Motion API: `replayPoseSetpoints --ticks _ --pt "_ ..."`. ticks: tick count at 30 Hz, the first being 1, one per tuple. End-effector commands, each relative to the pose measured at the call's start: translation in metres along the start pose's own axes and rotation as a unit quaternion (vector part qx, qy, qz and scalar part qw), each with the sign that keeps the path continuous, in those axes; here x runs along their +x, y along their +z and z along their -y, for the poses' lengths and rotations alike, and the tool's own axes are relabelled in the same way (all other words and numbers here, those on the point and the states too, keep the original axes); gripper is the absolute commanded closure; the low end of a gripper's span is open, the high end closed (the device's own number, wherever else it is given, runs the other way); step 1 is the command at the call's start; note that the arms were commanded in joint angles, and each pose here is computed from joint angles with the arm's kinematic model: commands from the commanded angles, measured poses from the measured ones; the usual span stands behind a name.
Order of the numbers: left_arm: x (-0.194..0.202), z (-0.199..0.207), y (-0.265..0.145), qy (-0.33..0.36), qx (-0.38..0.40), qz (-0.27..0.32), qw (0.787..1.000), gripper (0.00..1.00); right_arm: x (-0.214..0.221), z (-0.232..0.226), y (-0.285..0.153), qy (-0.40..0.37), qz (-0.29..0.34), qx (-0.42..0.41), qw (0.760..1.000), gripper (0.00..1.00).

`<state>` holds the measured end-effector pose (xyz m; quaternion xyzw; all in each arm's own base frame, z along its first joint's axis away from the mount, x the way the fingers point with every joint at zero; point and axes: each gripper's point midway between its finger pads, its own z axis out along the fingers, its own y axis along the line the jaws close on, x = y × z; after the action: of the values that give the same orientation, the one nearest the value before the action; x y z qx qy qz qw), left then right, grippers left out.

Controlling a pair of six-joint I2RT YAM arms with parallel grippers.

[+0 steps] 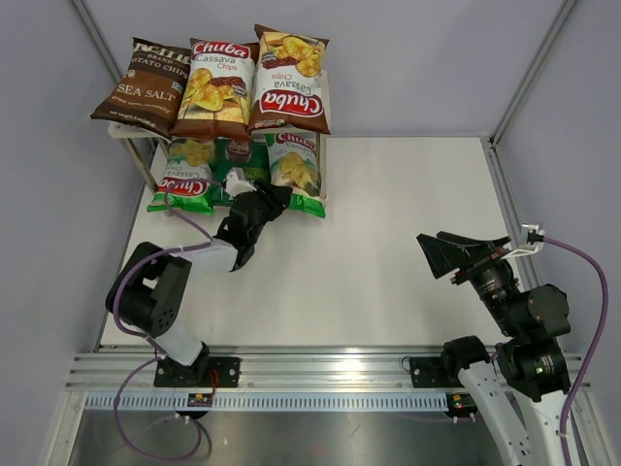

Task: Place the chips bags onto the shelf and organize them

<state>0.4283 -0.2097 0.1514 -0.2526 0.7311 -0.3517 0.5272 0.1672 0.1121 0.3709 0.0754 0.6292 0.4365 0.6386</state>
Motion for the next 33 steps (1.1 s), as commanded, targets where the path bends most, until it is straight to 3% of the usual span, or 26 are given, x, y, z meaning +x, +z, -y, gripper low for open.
replayPoseSetpoints --ticks 1,4,12,17,21,26,33 --pt "-0.02 0.009 0.0 0.014 -0.024 0.023 0.999 0.53 -0.005 -0.013 -0.001 -0.001 0.006 -0.029 1.0 0.0" --pt "-0.02 0.007 0.003 0.018 -0.038 0.018 0.999 0.62 -0.005 -0.015 -0.002 -0.001 0.006 -0.032 0.999 0.01" --pt "-0.019 0.002 0.03 0.032 -0.052 -0.037 0.997 0.66 -0.004 -0.013 -0.006 -0.003 0.005 -0.025 1.0 0.01" --pt "-0.026 -0.002 0.031 0.032 -0.063 -0.04 0.997 0.65 -0.006 -0.014 -0.008 -0.006 0.01 -0.025 1.0 0.0" --pt "-0.023 -0.003 0.029 0.036 -0.063 -0.057 0.996 0.54 -0.004 -0.013 -0.008 -0.004 0.007 -0.025 1.0 0.01" --pt "-0.034 0.006 0.016 0.062 -0.067 -0.059 0.994 0.32 0.003 0.0 0.001 -0.01 -0.013 -0.001 1.0 0.01" --pt "-0.068 0.026 -0.016 0.109 -0.081 -0.042 0.99 0.11 0.045 0.036 0.03 -0.02 -0.126 0.047 0.991 0.0"
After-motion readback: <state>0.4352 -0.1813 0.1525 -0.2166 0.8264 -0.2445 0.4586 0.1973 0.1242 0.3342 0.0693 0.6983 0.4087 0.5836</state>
